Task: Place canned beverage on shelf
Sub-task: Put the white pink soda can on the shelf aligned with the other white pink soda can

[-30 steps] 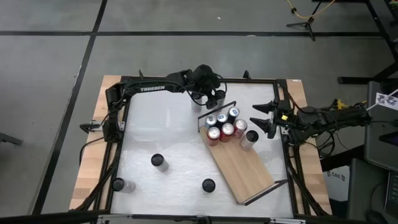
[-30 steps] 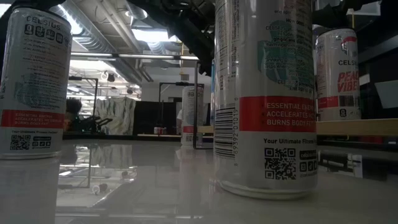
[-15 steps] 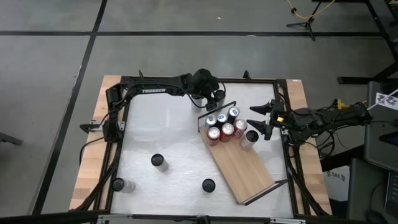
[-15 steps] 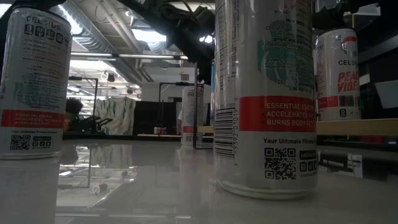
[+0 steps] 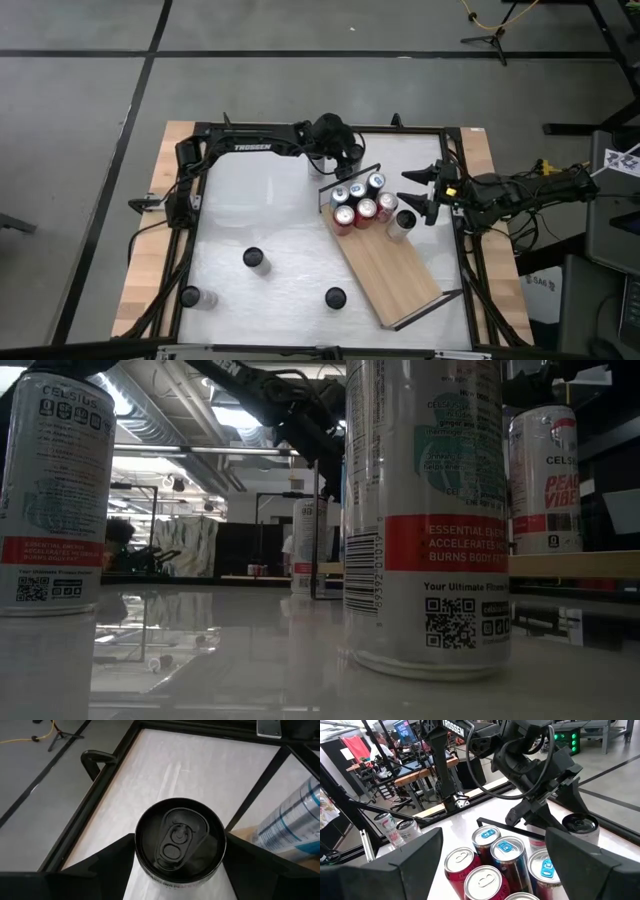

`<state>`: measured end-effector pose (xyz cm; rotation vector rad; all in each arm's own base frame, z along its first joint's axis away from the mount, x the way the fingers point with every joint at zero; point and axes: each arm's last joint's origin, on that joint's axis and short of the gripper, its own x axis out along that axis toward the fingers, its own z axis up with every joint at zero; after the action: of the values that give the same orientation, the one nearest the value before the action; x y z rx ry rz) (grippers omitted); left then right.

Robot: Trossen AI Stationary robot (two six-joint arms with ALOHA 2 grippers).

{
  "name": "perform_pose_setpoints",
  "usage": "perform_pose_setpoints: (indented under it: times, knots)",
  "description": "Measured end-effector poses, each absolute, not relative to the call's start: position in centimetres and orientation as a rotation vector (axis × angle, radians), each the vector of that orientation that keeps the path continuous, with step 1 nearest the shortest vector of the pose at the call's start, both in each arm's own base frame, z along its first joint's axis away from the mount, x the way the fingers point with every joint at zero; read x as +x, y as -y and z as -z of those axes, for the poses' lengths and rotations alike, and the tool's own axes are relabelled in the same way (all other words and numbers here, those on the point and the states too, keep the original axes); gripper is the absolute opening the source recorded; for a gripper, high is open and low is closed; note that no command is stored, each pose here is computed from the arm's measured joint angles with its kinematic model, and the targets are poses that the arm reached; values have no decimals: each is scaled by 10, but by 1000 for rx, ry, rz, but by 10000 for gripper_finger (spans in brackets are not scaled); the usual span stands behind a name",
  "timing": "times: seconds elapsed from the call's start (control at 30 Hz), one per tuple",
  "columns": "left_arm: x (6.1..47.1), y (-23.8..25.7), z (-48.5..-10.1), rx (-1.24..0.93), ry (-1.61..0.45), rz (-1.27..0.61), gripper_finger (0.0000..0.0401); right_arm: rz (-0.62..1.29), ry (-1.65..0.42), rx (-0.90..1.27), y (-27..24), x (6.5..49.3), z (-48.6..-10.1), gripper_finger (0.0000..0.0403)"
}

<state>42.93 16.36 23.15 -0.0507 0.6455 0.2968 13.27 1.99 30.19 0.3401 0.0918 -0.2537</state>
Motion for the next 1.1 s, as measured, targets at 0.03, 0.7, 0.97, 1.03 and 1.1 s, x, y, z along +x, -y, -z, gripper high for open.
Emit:
perform_pose_setpoints:
  times: [0.03,0.7,0.97,1.03,1.1]
  knots:
    - [430,-164,-232,-50,-642,-297,279,254,-93,340,-20,133,-302,342]
    - [432,-163,-232,-37,-626,-315,243,255,-97,338,-20,133,-301,342]
    - [432,-164,-235,-31,-624,-329,238,255,-96,338,-20,133,-301,342]
    - [434,-164,-239,-27,-618,-333,238,254,-96,338,-20,133,-301,342]
    - [435,-164,-244,-24,-602,-334,237,254,-96,338,-20,133,-301,342]
